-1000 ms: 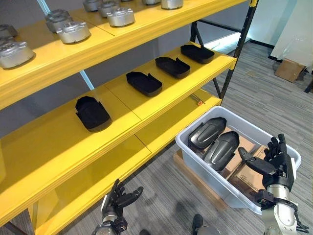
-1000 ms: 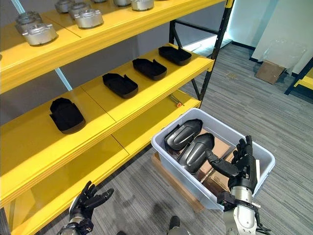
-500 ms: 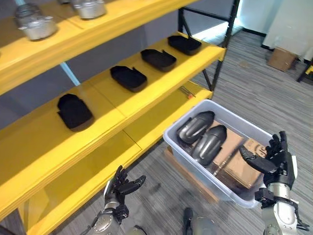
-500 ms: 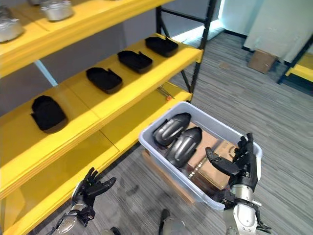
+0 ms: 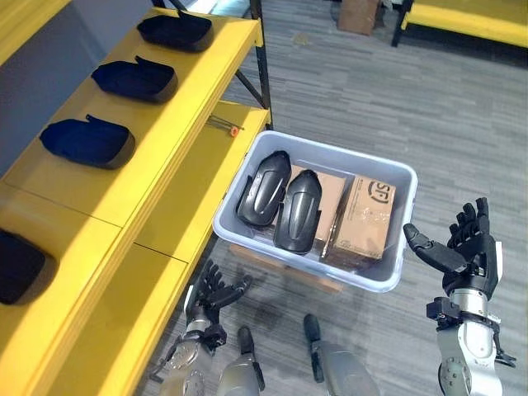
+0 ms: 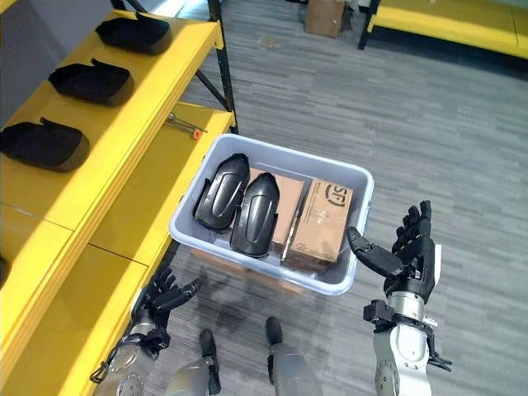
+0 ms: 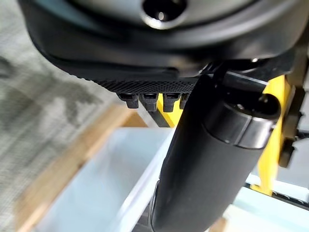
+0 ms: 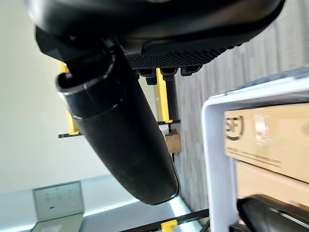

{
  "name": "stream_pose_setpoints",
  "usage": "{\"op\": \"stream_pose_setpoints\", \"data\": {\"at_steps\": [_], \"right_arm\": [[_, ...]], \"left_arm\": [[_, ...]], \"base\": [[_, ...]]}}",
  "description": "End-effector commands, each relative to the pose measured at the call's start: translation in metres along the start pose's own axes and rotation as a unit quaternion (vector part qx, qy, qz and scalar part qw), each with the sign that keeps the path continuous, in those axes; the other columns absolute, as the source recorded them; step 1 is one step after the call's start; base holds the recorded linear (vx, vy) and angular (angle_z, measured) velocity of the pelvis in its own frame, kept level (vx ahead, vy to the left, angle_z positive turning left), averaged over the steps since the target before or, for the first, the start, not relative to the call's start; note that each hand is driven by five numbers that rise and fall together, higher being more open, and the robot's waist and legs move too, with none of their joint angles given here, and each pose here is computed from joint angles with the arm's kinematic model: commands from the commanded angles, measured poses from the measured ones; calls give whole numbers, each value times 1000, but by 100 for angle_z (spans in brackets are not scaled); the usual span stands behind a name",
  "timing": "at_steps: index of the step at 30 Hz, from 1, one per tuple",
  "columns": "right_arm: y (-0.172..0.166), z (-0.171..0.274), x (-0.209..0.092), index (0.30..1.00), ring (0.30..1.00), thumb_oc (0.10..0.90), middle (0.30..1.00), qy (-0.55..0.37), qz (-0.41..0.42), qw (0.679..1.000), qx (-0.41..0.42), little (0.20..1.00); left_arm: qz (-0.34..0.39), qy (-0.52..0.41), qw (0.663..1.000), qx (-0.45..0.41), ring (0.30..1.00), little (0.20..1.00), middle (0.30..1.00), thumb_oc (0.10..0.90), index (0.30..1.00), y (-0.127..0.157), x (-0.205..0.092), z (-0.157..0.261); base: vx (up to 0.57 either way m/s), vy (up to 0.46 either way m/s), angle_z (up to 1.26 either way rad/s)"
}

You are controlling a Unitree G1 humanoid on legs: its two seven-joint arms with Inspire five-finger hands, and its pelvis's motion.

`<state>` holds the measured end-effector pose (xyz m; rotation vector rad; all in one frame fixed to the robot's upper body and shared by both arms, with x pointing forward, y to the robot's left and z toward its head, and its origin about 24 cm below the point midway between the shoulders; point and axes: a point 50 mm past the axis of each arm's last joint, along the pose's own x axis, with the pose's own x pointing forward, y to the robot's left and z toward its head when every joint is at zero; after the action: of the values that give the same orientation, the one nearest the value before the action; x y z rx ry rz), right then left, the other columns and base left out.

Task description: Move parts from the plastic box to the shelf.

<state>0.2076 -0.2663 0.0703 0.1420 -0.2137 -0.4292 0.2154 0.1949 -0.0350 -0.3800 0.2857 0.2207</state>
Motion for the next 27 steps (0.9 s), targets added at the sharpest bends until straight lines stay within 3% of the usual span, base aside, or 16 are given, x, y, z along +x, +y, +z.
{"op": "stream_pose_setpoints", "data": {"at_steps": [1,18,27], "right_arm": [[16,40,4,1000,1000,900,1000,-104,53,993,5,1000],[25,33,2,1000,1000,900,1000,-87,81,993,20,1000],[38,30,6,1000,1000,900,1000,-82,105,991,23,1000]], "left_arm": [[28,-83,996,27,1000,1000,1000,900,1000,26,-13,32],[22,-73,994,81,1000,1000,1000,900,1000,35,-12,35],[28,-86,993,75,1000,1000,1000,900,1000,38,-13,42]], "base": [[170,284,-50],[66,117,-7],[101,46,-63]]}}
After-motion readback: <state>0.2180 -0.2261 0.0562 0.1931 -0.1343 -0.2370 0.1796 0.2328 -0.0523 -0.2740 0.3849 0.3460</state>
